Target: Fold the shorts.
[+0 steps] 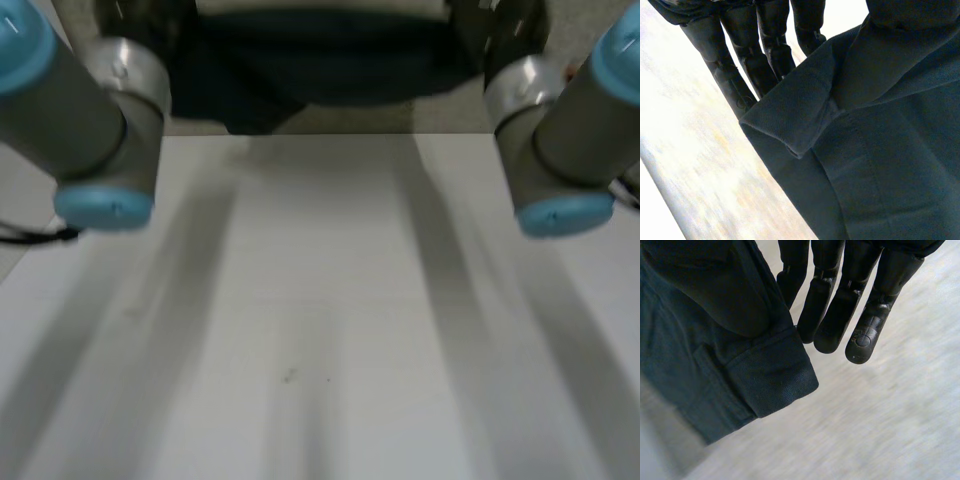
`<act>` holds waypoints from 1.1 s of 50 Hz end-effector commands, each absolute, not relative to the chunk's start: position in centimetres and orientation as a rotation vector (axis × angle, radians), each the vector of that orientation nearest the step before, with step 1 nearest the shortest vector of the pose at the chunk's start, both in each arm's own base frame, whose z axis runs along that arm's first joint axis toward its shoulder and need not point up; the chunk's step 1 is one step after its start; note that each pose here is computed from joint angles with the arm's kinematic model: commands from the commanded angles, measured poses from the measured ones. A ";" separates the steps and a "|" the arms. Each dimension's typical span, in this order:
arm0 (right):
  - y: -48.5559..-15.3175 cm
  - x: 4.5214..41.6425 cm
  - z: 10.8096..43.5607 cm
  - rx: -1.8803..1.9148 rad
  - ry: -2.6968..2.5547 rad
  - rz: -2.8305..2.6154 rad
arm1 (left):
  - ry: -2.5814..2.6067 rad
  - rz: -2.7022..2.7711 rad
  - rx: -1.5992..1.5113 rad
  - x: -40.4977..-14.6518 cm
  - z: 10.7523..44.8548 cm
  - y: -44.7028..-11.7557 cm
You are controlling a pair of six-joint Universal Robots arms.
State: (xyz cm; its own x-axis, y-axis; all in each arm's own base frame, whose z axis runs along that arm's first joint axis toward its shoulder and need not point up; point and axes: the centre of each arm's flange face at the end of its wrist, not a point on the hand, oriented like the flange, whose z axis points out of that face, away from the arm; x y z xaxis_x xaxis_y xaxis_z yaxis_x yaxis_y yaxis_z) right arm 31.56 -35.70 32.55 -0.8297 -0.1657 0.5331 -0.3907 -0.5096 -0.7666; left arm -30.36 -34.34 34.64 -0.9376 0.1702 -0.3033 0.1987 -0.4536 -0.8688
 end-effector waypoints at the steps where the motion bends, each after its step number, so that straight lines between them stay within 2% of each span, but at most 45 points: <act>1: -35.7 31.8 22.0 1.083 -1.823 2.157 | 1.936 -2.310 0.707 -29.9 24.9 -33.5; 2: -35.5 31.8 19.6 1.136 -1.903 2.067 | 2.005 -2.224 0.751 -29.8 22.2 -33.3; 6: -34.1 32.2 15.3 1.272 -2.049 1.873 | 2.134 -2.003 0.886 -29.7 17.1 -31.9; 9: -33.4 31.9 14.7 1.302 -2.094 1.801 | 2.175 -1.899 0.970 -29.7 15.7 -30.5; 13: -32.6 31.1 15.7 1.299 -2.134 1.758 | 2.241 -1.762 1.089 -30.0 14.6 -27.9; 21: -29.6 29.5 18.7 1.322 -2.142 1.721 | 2.325 -1.587 1.174 -28.5 15.8 -24.4; 28: -26.8 28.1 19.1 1.417 -2.196 1.557 | 2.347 -1.505 1.178 -26.9 17.8 -22.3; 32: -24.5 26.9 19.1 1.535 -2.219 1.369 | 2.380 -1.369 1.235 -25.3 19.4 -19.5; 36: -20.4 24.7 20.4 1.666 -2.235 1.144 | 2.401 -1.194 1.357 -23.2 21.6 -15.1; 40: -17.0 23.1 22.0 1.753 -2.225 1.051 | 2.385 -1.227 1.508 -23.0 23.7 -11.2; 43: -16.0 22.9 22.9 1.794 -2.210 1.088 | 2.369 -1.284 1.584 -23.2 24.7 -9.6; 47: -16.2 23.2 23.7 1.828 -2.215 1.174 | 2.339 -1.352 1.610 -23.4 25.5 -9.8; 50: -17.6 23.0 24.2 1.791 -2.223 1.214 | 2.285 -1.358 1.610 -24.2 24.8 -12.2; 55: -22.8 24.5 21.7 1.746 -2.254 1.219 | 2.174 -1.451 1.493 -27.0 22.6 -20.1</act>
State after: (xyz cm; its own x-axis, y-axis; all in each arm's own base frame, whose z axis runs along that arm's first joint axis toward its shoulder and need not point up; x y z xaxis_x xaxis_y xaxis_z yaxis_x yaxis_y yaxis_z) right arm 23.16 -17.68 23.63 -0.3262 -0.8205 0.4694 -0.8501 0.0375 -0.5252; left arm -24.39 -12.19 24.78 -0.4677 0.7461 -0.4739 0.7730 0.0853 -0.6286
